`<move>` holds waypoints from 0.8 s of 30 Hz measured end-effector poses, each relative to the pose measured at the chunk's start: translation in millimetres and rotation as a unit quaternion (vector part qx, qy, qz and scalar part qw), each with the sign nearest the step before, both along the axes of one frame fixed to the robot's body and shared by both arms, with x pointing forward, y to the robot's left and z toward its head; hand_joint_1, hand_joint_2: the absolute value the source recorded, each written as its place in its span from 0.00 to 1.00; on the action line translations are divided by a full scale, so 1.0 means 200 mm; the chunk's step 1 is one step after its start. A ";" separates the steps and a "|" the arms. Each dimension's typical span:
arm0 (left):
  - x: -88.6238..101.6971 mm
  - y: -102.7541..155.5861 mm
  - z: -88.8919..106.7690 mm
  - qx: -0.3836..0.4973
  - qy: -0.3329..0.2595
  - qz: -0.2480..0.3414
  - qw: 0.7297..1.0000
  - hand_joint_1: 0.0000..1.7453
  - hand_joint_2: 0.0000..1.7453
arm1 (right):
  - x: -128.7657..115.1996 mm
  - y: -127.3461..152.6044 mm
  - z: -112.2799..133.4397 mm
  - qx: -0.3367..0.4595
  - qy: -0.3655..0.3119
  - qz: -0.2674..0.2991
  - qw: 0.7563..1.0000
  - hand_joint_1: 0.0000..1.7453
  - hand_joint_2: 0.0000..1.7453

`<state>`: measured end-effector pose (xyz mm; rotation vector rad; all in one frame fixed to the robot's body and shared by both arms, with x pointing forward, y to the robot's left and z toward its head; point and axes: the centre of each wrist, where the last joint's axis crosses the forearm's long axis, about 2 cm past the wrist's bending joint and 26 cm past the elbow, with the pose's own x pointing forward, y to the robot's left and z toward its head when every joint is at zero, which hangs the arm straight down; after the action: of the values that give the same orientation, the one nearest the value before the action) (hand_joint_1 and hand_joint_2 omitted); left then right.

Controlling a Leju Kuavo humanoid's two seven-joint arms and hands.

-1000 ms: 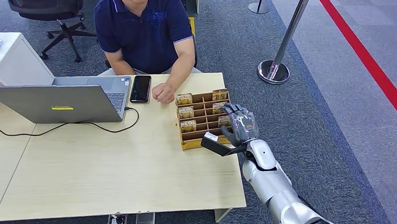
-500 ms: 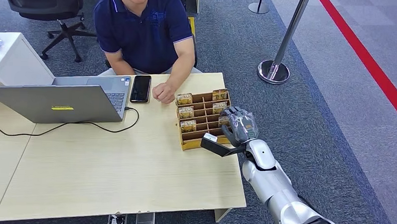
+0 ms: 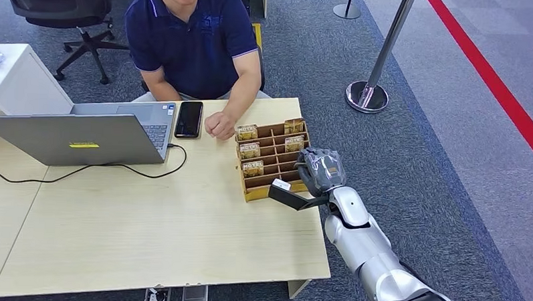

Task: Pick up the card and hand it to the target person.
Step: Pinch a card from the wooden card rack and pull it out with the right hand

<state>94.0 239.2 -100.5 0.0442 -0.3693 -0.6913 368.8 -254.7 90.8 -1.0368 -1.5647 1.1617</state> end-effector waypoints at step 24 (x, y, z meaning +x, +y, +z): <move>0.01 -0.01 0.00 0.005 -0.024 -0.018 1.000 0.00 1.00 | 0.02 0.00 0.01 0.002 -0.005 0.009 1.000 1.00 1.00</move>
<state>95.6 237.6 -99.9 0.0639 -0.4127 -0.7292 372.4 -254.5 92.5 -1.0288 -1.5872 1.1671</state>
